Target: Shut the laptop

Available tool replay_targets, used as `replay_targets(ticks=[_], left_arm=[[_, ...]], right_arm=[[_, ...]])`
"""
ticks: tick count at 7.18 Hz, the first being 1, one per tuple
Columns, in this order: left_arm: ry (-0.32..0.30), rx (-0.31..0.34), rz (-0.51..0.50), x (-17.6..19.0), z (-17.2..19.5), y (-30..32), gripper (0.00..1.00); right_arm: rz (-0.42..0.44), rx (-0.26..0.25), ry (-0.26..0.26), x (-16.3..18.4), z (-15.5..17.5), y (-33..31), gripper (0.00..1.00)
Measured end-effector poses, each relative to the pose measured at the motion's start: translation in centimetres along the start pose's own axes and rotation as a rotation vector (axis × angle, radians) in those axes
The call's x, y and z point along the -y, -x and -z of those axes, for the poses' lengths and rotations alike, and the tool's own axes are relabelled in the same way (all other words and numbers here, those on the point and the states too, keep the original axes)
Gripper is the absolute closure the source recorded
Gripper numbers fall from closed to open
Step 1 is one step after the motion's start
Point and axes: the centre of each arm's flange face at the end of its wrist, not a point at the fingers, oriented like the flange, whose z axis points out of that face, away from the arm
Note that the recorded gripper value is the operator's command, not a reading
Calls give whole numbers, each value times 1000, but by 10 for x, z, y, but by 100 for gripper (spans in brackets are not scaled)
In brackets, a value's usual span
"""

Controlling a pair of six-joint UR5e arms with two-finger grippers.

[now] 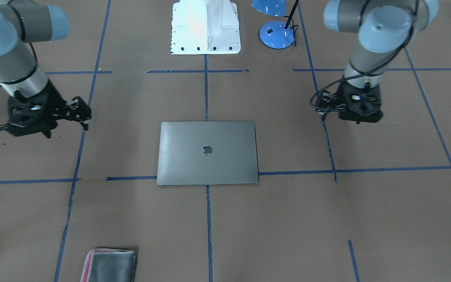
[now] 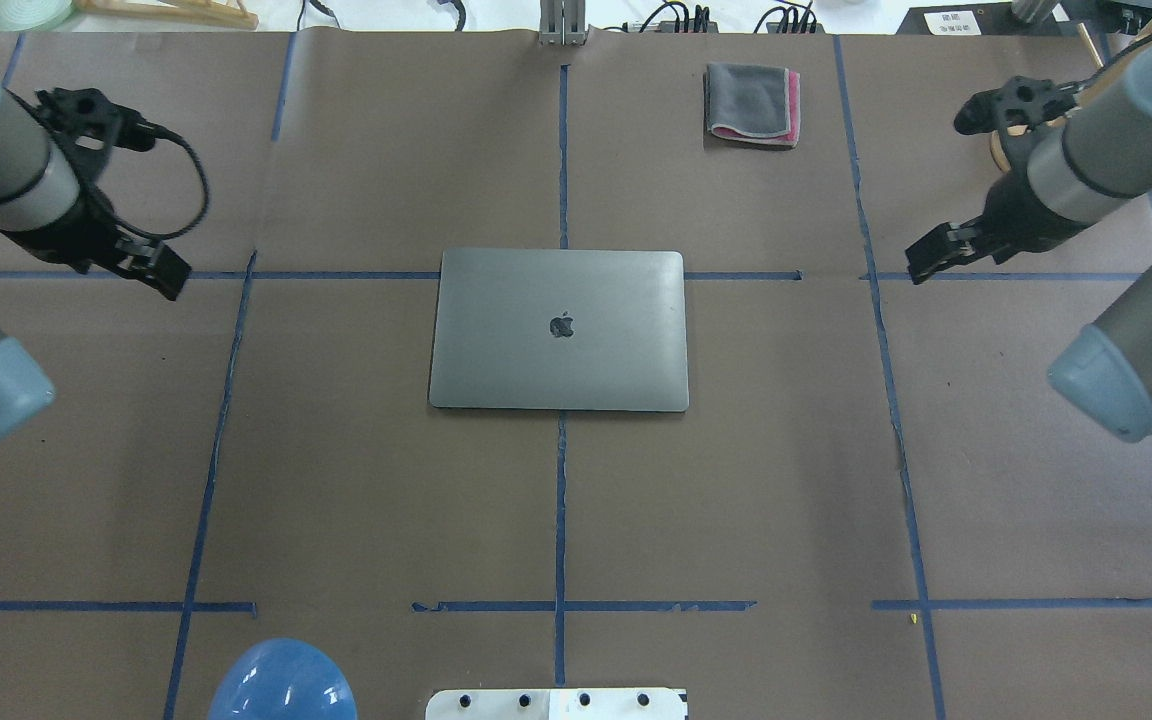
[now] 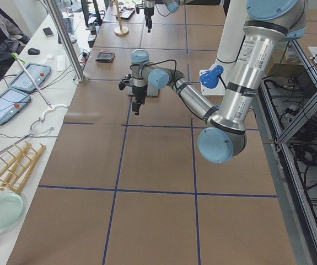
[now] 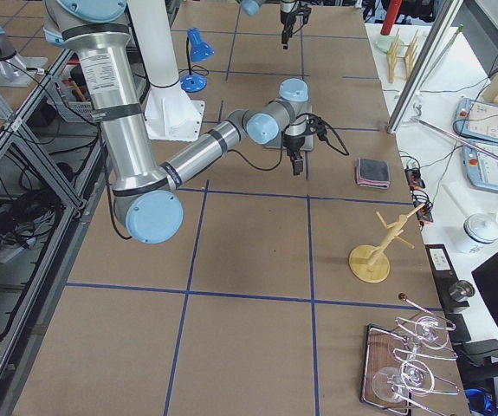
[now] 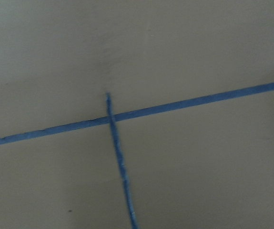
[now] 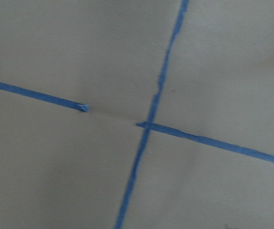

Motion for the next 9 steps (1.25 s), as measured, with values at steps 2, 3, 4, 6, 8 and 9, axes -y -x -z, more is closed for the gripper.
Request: replay_targets(ticks=[2, 3, 4, 6, 8, 9], left_arm=[[37, 21, -55, -30, 12, 154, 0], [58, 4, -42, -49, 10, 223, 0], [82, -62, 16, -81, -2, 281, 0], [99, -164, 111, -151, -37, 337, 0], [85, -177, 119, -180, -46, 346, 0], [80, -174, 119, -183, -45, 347, 0]], right_arm=[[87, -5, 31, -46, 21, -124, 1], [87, 1, 43, -76, 28, -183, 1], [34, 31, 54, -110, 30, -240, 1], [-80, 89, 59, -163, 25, -303, 1], [-116, 97, 62, -178, 23, -313, 1], [-119, 97, 62, -179, 23, -314, 1]])
